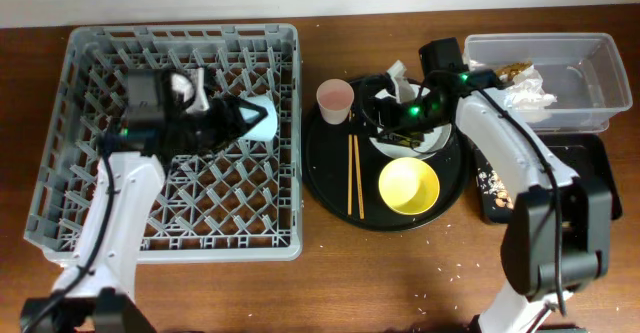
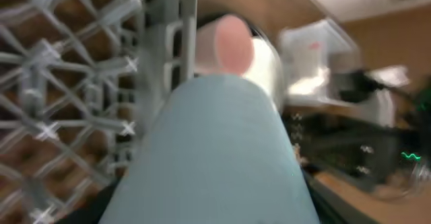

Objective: Sort waste into correct bins and load items into the dishwasher rack
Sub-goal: 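Place the light-blue cup upside down in the rack with the left gripper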

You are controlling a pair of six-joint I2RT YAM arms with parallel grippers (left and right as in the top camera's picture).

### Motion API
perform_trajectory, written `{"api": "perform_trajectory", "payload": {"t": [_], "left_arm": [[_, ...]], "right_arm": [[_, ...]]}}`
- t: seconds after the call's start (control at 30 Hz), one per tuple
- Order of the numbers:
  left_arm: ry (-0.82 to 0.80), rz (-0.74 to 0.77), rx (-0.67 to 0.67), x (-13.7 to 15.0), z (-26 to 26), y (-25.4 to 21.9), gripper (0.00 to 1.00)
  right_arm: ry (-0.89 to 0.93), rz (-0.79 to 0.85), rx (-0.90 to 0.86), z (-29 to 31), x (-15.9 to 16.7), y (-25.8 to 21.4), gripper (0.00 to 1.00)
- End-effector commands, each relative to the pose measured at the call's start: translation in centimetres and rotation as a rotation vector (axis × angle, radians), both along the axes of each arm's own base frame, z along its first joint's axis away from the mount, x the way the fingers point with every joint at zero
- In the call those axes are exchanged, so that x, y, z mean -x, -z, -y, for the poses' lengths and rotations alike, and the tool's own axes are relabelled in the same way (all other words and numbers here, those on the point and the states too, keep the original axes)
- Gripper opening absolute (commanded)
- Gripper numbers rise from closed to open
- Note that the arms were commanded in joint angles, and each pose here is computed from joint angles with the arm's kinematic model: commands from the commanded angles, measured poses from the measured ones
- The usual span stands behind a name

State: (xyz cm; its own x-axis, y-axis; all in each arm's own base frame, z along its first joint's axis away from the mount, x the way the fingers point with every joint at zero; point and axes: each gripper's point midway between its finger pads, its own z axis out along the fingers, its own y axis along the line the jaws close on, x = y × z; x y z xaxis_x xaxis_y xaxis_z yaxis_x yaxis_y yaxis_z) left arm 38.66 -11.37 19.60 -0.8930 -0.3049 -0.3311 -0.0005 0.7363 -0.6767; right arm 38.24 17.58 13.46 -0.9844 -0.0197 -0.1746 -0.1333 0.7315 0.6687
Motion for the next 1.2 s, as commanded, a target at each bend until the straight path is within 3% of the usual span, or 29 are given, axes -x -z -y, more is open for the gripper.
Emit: {"api": "perform_trajectory", "payload": {"t": [0.0, 0.2, 0.37, 0.5, 0.57, 0.67, 0.87, 1.1, 1.17], "left_arm": [[0.027, 0.127, -0.413, -0.6, -1.6, -2.7, 0.50], [0.113, -0.047, -0.668, 4.2, -0.9, 0.5, 0.47], [0.212, -0.168, -0.719, 6.3, 0.5, 3.5, 0.45], [0.259, -0.249, -0.745, 6.9, 1.1, 6.0, 0.44], [0.280, -0.276, -0.756, 7.0, 1.4, 6.9, 0.37], [0.331, -0.313, -0.778, 7.8, 2.4, 8.2, 0.35], [0.279, -0.378, -0.862, 8.7, 0.9, 8.6, 0.36], [0.281, -0.381, -0.863, 8.7, 0.9, 8.7, 0.36], [0.281, -0.375, -0.861, 8.5, 1.1, 8.9, 0.43]], "right_arm": [[0.036, 0.098, 0.169, 2.5, -0.4, -1.0, 0.99], [0.051, 0.095, 0.215, 3.2, -0.4, -0.6, 0.98], [0.049, 0.080, 0.218, 3.3, -0.1, -0.4, 0.98], [0.050, 0.080, 0.218, 3.3, -0.1, -0.4, 0.99], [0.049, 0.077, 0.218, 3.3, 0.0, -0.4, 0.99], [0.048, 0.070, 0.220, 3.3, 0.1, -0.4, 0.99], [0.048, 0.070, 0.220, 3.3, 0.1, -0.4, 0.99], [0.047, 0.069, 0.219, 3.3, 0.2, -0.4, 0.99], [0.046, 0.067, 0.217, 3.2, 0.2, -0.4, 0.99]]}}
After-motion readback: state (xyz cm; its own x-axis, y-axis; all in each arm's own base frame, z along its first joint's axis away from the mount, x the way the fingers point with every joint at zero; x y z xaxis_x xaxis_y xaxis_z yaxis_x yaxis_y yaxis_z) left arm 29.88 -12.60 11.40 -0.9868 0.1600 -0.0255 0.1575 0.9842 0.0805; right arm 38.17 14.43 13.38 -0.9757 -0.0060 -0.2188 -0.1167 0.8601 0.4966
